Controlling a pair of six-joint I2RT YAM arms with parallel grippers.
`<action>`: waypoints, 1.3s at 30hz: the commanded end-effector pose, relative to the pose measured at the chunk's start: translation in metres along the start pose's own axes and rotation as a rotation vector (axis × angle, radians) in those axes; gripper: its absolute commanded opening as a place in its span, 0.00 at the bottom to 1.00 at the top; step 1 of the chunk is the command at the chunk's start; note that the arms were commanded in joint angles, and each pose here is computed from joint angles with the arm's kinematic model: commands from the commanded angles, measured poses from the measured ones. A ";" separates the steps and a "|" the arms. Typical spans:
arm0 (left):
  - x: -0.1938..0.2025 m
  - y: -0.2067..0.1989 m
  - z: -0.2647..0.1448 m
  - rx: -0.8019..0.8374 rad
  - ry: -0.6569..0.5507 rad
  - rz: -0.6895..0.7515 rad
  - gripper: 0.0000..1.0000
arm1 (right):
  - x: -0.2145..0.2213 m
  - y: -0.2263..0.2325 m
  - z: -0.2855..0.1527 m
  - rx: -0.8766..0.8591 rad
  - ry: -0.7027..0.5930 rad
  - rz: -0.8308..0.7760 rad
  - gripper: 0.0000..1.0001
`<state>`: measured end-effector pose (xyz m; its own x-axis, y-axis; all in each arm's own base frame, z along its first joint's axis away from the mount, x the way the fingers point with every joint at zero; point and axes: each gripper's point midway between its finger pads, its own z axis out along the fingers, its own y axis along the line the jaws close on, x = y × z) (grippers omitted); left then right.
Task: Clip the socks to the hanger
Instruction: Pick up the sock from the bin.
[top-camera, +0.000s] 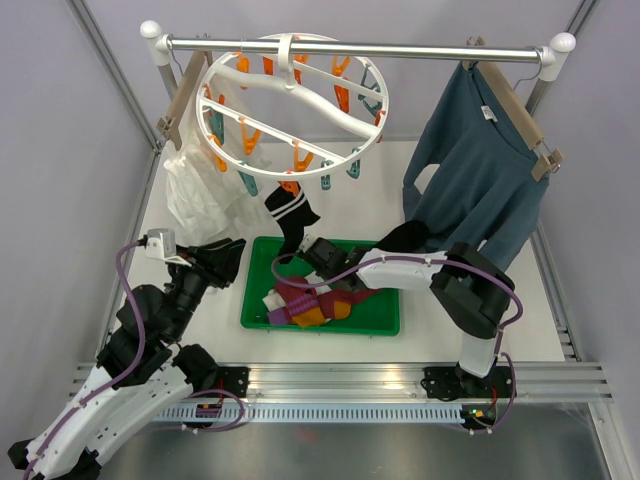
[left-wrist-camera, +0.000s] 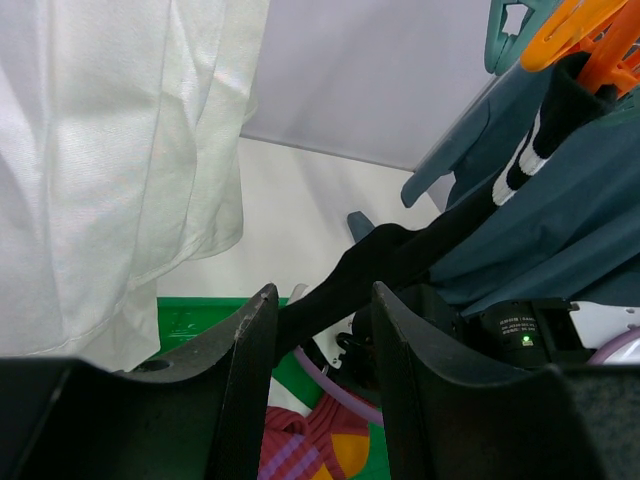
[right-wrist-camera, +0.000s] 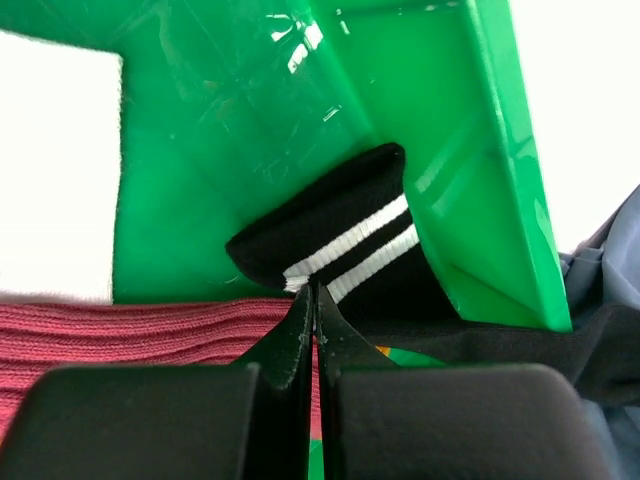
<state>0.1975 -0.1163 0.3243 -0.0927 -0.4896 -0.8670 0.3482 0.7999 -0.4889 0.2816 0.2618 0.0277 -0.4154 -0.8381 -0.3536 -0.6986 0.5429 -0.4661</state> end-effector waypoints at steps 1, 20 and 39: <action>-0.017 -0.009 -0.001 0.030 -0.039 0.016 0.48 | -0.027 -0.017 -0.025 0.024 -0.115 0.124 0.00; -0.037 -0.083 -0.027 0.477 -0.130 0.066 0.48 | -0.037 -0.072 -0.155 -0.004 -0.491 0.528 0.00; -0.012 -0.166 -0.018 0.896 0.019 0.114 0.50 | -0.048 -0.122 -0.315 -0.204 -0.939 0.787 0.00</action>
<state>0.1333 -0.2310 0.3931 -0.0666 -0.3862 -0.9200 0.9209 0.3311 -0.2057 0.2152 0.2180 0.3140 -0.2768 -0.0025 -0.9609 -0.5176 0.8429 0.1469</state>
